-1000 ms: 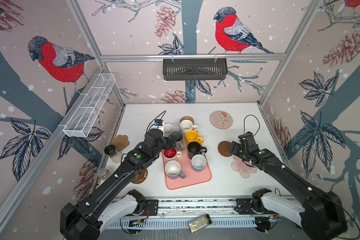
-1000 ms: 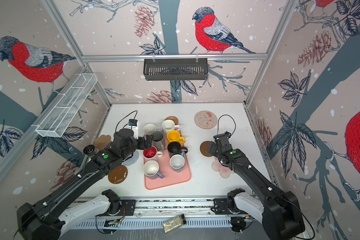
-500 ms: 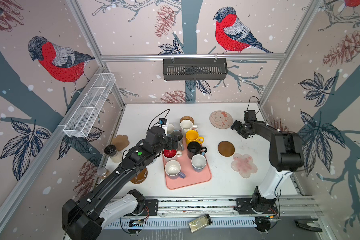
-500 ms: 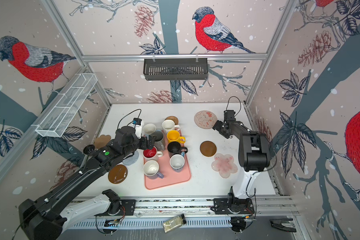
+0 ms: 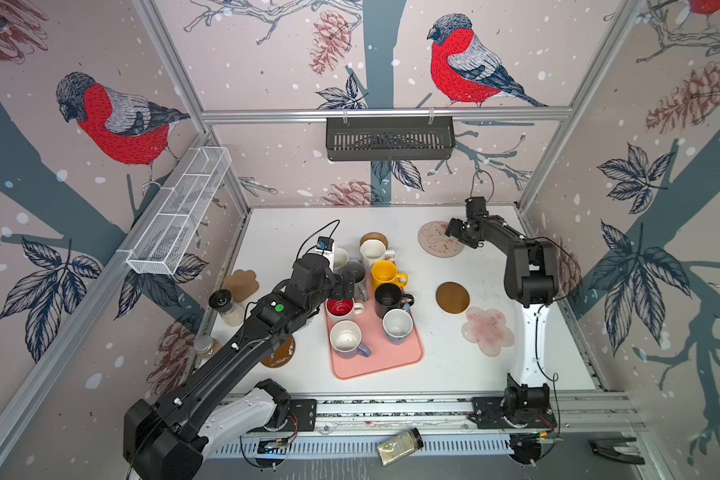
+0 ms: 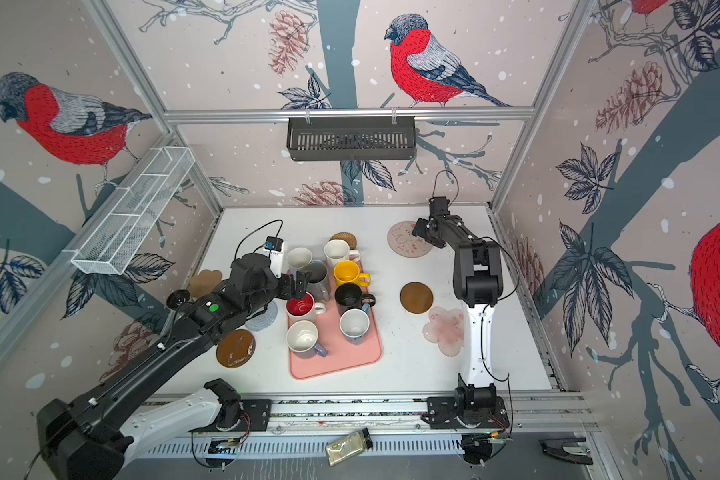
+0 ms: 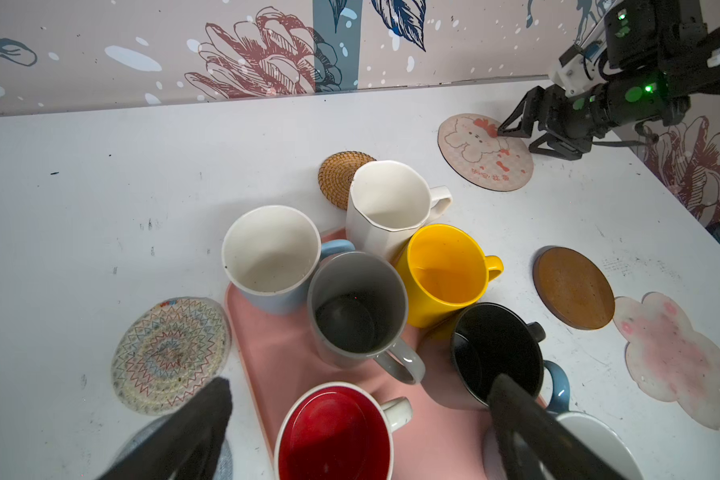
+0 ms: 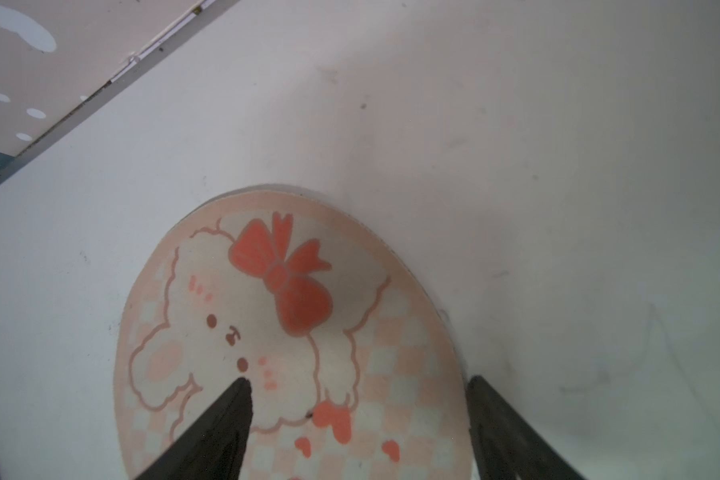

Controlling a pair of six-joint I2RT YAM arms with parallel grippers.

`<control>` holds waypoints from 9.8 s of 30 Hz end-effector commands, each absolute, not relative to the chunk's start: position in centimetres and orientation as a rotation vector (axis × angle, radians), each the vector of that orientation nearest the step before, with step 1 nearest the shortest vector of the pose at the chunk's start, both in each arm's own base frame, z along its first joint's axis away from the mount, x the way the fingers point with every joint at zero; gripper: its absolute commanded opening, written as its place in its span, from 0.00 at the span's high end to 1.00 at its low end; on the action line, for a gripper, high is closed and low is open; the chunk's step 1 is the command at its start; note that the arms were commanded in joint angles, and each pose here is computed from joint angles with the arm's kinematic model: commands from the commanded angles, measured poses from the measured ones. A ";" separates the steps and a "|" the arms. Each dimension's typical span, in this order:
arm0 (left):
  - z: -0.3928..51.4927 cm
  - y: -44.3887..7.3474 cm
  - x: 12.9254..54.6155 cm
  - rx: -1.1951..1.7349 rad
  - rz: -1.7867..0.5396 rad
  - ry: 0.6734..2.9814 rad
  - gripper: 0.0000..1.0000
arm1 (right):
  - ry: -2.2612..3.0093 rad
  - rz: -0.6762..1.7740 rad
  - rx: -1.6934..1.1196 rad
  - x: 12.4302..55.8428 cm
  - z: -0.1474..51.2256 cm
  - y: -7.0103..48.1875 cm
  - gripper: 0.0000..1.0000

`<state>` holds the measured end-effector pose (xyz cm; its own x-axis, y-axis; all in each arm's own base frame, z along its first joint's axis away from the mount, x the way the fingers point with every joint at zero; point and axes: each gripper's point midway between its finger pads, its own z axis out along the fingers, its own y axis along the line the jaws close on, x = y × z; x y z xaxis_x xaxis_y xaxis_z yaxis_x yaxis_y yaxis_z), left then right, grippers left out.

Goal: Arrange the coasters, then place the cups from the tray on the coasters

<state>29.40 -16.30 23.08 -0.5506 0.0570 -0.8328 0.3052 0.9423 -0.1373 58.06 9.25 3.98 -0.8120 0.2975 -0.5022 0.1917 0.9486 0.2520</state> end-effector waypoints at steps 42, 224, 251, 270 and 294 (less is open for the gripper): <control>23.6 -16.0 29.0 0.238 -0.351 2.101 0.03 | 2.671 0.018 -0.114 50.1 0.7 17.3 0.16; 21.2 -18.4 27.2 0.347 -0.359 2.197 0.03 | 2.695 0.017 0.370 27.5 2.5 14.0 0.01; 21.3 -18.5 27.6 0.354 -0.345 2.187 0.03 | 2.734 -0.142 0.420 33.4 0.3 8.9 0.06; 21.1 -18.2 27.7 0.367 -0.313 2.186 0.03 | 2.735 -0.187 0.421 42.9 0.4 5.2 0.08; 20.4 -17.8 27.9 0.362 -0.271 2.210 0.03 | 2.690 -0.219 0.387 50.6 1.3 4.7 0.08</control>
<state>27.71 -17.97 20.08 -0.5994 0.1628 -0.7837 0.3571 0.9306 -0.0798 52.44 5.22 2.38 -0.8305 0.2639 -0.4905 0.3209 0.9465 -0.0342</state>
